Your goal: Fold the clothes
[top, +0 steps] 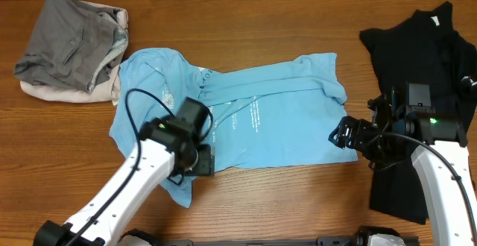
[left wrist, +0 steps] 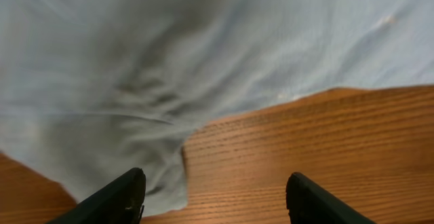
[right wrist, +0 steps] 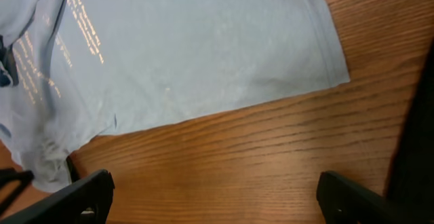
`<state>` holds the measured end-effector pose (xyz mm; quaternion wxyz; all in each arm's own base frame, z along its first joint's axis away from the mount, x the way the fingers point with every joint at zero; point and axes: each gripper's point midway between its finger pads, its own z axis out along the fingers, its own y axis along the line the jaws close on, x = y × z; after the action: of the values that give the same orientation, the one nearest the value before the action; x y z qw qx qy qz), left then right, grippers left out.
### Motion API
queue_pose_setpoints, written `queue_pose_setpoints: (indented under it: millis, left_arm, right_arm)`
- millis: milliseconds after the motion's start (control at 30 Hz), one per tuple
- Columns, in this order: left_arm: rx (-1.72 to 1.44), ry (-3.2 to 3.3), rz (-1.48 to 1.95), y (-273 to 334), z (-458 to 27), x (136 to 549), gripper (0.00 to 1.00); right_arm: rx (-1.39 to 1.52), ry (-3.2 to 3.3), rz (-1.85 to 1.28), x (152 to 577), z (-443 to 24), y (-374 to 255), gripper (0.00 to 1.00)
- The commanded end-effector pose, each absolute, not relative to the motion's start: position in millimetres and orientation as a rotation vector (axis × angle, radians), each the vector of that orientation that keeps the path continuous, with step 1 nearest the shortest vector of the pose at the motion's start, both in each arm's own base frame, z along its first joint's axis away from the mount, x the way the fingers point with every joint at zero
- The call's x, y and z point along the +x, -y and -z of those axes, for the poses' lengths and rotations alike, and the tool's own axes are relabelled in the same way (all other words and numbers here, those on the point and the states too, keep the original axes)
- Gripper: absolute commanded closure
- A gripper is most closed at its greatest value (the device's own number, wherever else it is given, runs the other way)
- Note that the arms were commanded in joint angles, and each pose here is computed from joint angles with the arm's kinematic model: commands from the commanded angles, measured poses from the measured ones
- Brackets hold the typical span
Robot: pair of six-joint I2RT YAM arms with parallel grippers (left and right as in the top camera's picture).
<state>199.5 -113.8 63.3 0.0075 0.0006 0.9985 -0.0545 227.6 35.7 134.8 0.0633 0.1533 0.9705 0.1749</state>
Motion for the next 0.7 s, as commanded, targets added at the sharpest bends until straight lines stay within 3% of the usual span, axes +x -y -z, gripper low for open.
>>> queue_pose_setpoints:
  millis: [0,233,500,667]
  left_arm:
    - [0.044,-3.148,0.213,127.9,-53.0,178.8,0.31]
    - [0.133,-3.174,0.191,148.8,-39.4,150.5,0.30]
    - [-0.228,-3.166,-0.210,95.2,-27.1,136.4,0.34]
    - [-0.317,-3.133,-0.236,88.5,-33.8,135.4,0.34]
  right_arm:
    - [0.535,-2.943,-0.465,228.5,-124.0,-27.5,0.00]
    - [0.530,-2.903,-0.467,238.6,-116.4,-26.7,0.00]
    - [0.511,-2.890,-0.464,242.0,-117.0,-26.2,0.00]
    - [0.505,-2.873,-0.464,246.2,-117.9,-25.9,0.00]
